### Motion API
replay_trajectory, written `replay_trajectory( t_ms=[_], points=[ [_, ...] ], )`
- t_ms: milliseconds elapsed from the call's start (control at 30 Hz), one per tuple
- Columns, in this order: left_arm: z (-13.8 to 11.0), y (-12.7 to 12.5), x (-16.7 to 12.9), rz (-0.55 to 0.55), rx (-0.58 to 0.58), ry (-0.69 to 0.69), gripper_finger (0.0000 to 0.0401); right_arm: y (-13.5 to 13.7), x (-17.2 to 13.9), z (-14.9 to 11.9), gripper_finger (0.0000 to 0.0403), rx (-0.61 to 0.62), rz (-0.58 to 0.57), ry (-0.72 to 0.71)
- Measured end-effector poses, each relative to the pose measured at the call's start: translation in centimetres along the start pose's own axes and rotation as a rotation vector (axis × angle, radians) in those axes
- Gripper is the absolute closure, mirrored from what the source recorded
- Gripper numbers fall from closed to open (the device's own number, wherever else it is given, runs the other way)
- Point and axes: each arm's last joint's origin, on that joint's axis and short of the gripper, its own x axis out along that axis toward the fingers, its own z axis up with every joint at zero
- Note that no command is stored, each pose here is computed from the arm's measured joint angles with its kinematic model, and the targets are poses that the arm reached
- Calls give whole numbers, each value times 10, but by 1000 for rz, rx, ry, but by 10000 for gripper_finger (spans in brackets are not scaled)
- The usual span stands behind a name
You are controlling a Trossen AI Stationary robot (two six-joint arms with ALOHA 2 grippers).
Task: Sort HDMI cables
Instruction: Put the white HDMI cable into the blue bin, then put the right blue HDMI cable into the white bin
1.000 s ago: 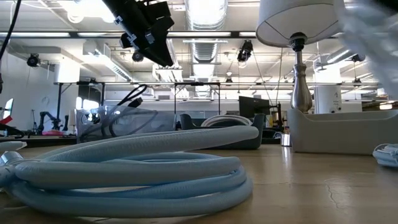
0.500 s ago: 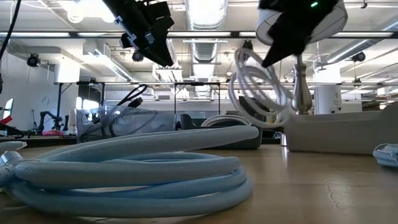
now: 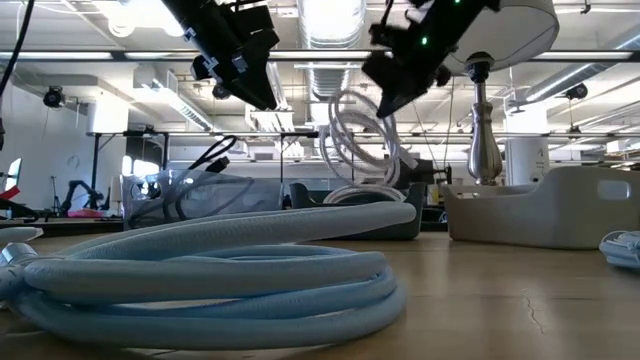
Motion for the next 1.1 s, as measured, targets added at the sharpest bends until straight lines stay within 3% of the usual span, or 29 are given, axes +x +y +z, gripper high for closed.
replay_trajectory(
  t_ms=[333, 567, 933, 1100],
  points=[
    [0, 0, 0, 0, -1, 1, 250, 1, 53, -17, 393, -12, -78, 135],
    [0, 0, 0, 0, -1, 1, 250, 7, 74, -28, 364, -97, -75, 202],
    [0, 0, 0, 0, -7, 1, 250, 9, 62, -8, 309, -199, -41, 146],
    [-1, 0, 0, 1, -11, 3, 250, 18, 40, 2, 296, -248, 56, 132]
  ],
)
